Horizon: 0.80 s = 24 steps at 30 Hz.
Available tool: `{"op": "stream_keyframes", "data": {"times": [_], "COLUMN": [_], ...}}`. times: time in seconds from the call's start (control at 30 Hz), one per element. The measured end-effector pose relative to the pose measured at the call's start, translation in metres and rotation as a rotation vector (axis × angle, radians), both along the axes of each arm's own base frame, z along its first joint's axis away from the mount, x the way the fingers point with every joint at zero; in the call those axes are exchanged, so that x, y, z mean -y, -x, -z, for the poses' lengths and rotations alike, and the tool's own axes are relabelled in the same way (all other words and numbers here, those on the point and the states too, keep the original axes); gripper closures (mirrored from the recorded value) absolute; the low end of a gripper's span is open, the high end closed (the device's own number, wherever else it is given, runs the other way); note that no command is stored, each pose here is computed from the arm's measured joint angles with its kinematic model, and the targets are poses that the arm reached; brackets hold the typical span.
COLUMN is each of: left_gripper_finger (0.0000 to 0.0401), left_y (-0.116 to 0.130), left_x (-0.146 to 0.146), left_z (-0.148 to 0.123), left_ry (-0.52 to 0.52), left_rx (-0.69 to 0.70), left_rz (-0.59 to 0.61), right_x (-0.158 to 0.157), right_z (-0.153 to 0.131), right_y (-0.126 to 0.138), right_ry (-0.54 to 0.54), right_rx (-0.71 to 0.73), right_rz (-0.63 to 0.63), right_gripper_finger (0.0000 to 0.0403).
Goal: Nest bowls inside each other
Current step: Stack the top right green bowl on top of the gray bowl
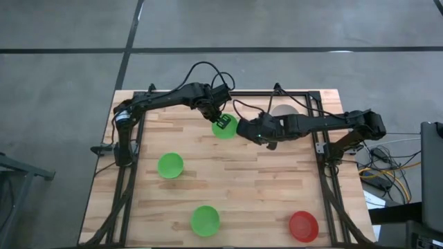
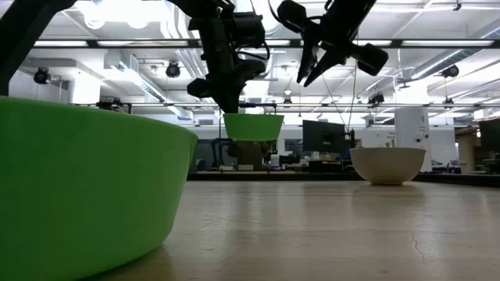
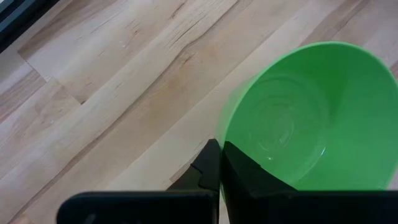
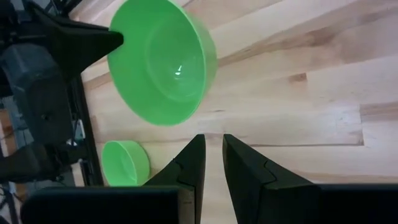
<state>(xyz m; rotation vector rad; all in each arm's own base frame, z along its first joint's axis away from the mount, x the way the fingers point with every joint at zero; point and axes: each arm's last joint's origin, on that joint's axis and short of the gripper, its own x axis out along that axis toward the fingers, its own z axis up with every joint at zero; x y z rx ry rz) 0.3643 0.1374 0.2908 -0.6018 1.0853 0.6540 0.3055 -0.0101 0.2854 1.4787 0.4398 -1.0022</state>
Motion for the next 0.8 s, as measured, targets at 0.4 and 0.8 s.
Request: {"op": "stream_keyframes", "data": {"times": [0.4,0.8], "left_gripper_finger": [0.0398,0.0398], "left_y": [-0.0001,-0.0003], "left_x": [0.0001,0.0008], "left_z": [0.0000,0.0000], "left_ry": [-0.004,-0.010], "left_rx": [-0.002,-0.005], "left_rz": [0.010,0.029], "right_x": [0.0009,0.0009], "right_z": [-0.0005,-0.0006], "right_y": [-0.0003,-0.0003], "right_ry": [0.071,0.072], "right_rx": [-0.020,-0.019], "right_rz": [-0.049,-0.048], "right_gripper_finger": [0.0349,0.0349]}}
